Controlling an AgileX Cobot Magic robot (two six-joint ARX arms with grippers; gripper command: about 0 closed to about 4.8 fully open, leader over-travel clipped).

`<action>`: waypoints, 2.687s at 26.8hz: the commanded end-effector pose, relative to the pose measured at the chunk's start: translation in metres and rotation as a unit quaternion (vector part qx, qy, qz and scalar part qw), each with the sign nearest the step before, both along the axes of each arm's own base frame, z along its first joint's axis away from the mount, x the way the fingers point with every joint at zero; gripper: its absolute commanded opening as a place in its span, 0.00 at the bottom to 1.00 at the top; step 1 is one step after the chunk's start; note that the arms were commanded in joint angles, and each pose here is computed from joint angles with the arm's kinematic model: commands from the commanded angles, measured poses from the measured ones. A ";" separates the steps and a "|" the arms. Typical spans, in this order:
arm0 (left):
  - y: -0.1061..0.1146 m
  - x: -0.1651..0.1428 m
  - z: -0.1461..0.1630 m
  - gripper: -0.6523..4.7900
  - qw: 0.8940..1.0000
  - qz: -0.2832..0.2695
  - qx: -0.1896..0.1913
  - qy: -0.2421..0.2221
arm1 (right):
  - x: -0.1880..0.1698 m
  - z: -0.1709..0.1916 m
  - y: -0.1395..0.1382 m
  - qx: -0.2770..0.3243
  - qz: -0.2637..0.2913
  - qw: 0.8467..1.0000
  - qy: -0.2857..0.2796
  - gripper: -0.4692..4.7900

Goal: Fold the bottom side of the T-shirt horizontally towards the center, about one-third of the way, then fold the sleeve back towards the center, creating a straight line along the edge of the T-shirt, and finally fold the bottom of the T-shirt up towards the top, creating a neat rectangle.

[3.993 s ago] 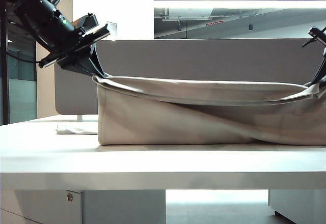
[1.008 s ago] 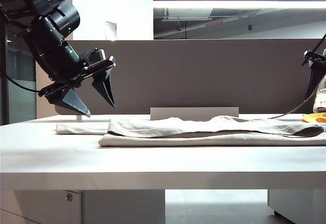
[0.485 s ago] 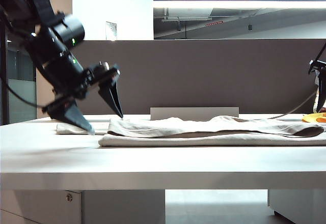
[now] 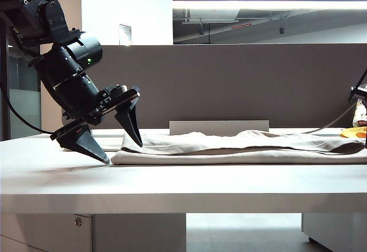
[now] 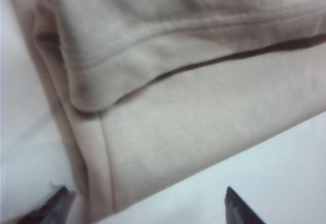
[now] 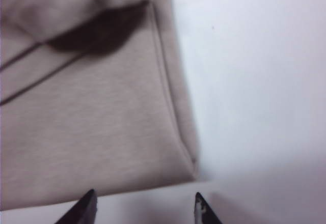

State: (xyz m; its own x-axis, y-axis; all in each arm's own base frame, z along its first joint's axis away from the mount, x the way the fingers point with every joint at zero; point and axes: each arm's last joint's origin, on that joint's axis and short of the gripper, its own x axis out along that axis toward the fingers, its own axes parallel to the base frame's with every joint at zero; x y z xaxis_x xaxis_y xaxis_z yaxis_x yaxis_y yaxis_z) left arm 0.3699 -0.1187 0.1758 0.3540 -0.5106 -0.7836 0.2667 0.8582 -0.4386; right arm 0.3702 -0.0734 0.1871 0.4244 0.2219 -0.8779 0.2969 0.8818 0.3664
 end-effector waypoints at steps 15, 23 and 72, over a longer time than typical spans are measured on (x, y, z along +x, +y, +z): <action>-0.002 0.005 0.004 0.63 1.000 0.001 -0.007 -0.031 | 0.007 -0.005 -0.007 -0.022 0.001 0.999 -0.023 0.57; -0.002 0.005 0.004 0.54 0.999 0.005 -0.001 -0.034 | 0.008 -0.006 -0.007 -0.024 0.001 0.999 -0.029 0.57; 0.005 -0.011 0.000 0.11 0.996 -0.042 0.077 0.003 | -0.016 0.011 -0.017 0.013 0.033 0.999 0.008 0.09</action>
State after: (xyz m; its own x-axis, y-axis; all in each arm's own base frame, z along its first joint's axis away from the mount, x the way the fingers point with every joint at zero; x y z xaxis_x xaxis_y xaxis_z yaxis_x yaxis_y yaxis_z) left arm 0.3625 -0.1144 0.1729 0.3178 -0.4193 -0.8504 0.3261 0.8905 -0.3172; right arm 0.3602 -0.0858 0.1980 0.4230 0.2637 -0.8669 0.2224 0.8973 0.3814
